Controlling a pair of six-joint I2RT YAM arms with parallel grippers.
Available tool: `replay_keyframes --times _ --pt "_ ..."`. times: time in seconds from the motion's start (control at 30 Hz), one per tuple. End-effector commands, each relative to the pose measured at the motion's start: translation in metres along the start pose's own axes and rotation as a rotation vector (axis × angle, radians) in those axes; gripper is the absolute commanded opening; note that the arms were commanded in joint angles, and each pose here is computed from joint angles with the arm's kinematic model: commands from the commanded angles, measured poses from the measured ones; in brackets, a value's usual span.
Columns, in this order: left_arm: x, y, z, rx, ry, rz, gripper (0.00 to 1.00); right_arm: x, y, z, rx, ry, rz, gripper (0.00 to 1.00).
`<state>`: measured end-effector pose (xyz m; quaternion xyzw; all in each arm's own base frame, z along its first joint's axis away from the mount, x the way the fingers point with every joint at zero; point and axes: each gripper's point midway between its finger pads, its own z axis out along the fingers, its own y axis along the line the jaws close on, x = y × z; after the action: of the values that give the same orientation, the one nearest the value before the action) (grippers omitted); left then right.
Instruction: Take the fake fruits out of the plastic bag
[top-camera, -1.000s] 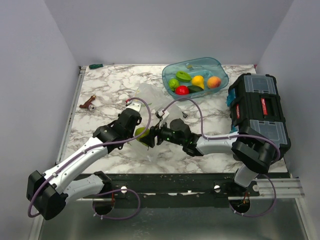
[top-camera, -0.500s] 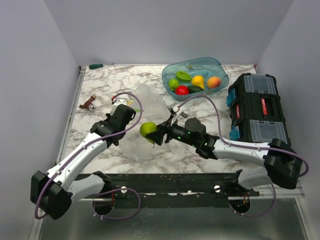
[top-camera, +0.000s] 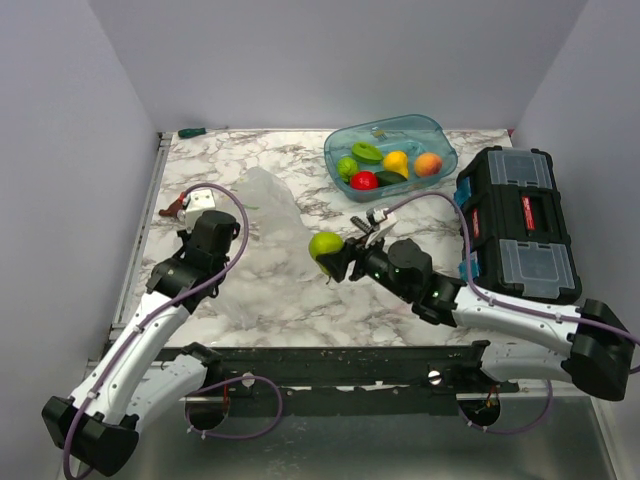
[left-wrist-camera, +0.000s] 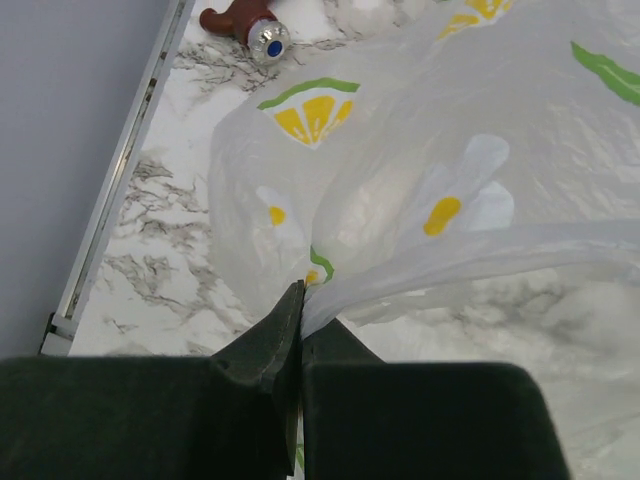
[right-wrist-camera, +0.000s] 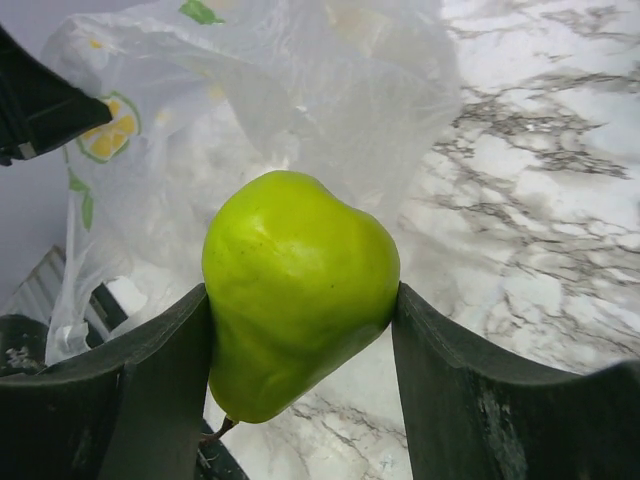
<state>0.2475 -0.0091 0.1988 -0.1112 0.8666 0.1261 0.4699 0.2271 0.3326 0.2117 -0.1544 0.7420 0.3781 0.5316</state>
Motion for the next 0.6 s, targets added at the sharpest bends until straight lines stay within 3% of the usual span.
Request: replay_keyframes --times 0.0,0.07,0.27,0.57 --pt "-0.003 -0.012 0.000 0.070 -0.005 -0.001 0.00 -0.009 -0.035 -0.012 0.201 -0.021 -0.050 0.06" --pt "-0.005 -0.016 -0.001 0.100 -0.006 -0.004 0.04 -0.011 -0.051 -0.017 0.285 -0.033 -0.064 0.05" --pt "-0.010 -0.016 -0.007 0.132 -0.030 -0.016 0.49 -0.017 -0.094 -0.022 0.516 -0.040 -0.102 0.03" --pt "-0.027 -0.019 -0.037 0.295 -0.162 -0.037 0.64 -0.037 -0.182 0.010 0.724 0.012 -0.046 0.03"
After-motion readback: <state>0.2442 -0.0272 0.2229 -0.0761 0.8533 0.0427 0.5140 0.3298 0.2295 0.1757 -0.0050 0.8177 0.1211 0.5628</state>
